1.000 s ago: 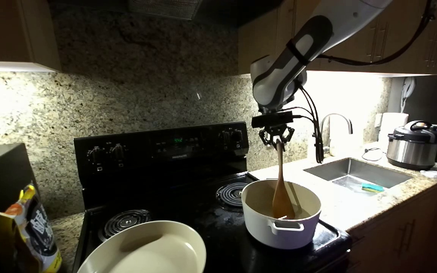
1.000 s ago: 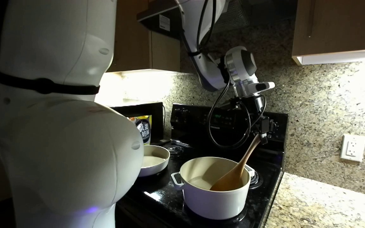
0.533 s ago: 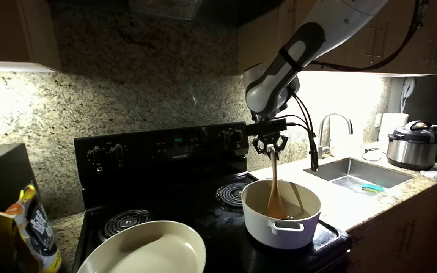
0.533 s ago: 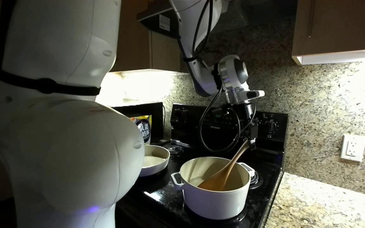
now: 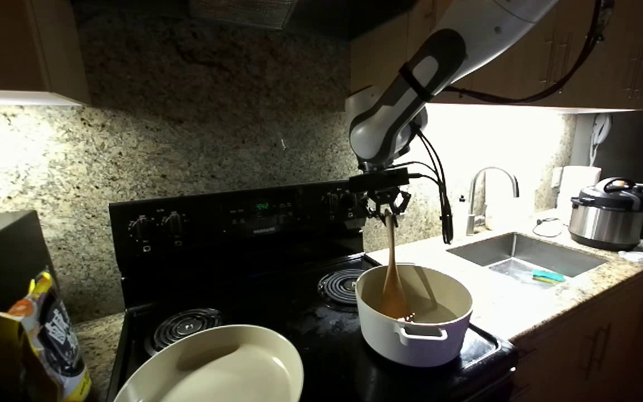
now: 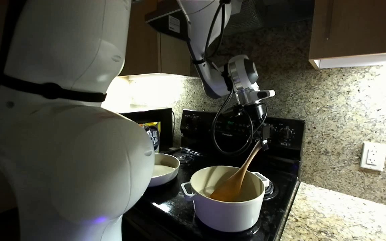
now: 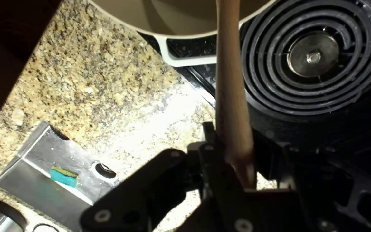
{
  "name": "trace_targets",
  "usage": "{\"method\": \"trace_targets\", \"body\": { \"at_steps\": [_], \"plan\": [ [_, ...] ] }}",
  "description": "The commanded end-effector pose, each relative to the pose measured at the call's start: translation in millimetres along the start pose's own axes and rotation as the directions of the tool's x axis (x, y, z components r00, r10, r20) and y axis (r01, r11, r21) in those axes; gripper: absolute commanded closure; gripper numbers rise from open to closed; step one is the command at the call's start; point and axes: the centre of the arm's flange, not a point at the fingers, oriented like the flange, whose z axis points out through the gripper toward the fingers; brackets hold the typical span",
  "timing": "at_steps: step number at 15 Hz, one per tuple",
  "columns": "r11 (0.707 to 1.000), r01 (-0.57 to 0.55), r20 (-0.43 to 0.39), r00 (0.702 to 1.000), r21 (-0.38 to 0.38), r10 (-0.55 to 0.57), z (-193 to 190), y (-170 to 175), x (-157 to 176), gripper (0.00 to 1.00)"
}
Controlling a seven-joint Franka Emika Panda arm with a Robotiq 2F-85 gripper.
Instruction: Stir in the pot with the wooden spoon
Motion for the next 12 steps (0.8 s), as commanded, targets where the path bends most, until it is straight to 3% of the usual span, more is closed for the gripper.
{"method": "trace_targets", "body": {
  "at_steps": [1, 6, 12],
  "plan": [
    [0.999, -0.013, -0.029, 0.999, -0.033, 0.012, -8, 27, 23, 0.92],
    [0.996, -0.073, -0.024, 0.997, -0.056, 0.072, 5, 51, 32, 0.92],
    [0.999, -0.008, 0.043, 0.999, -0.035, 0.01, 16, 16, 5, 0.92]
  ]
}}
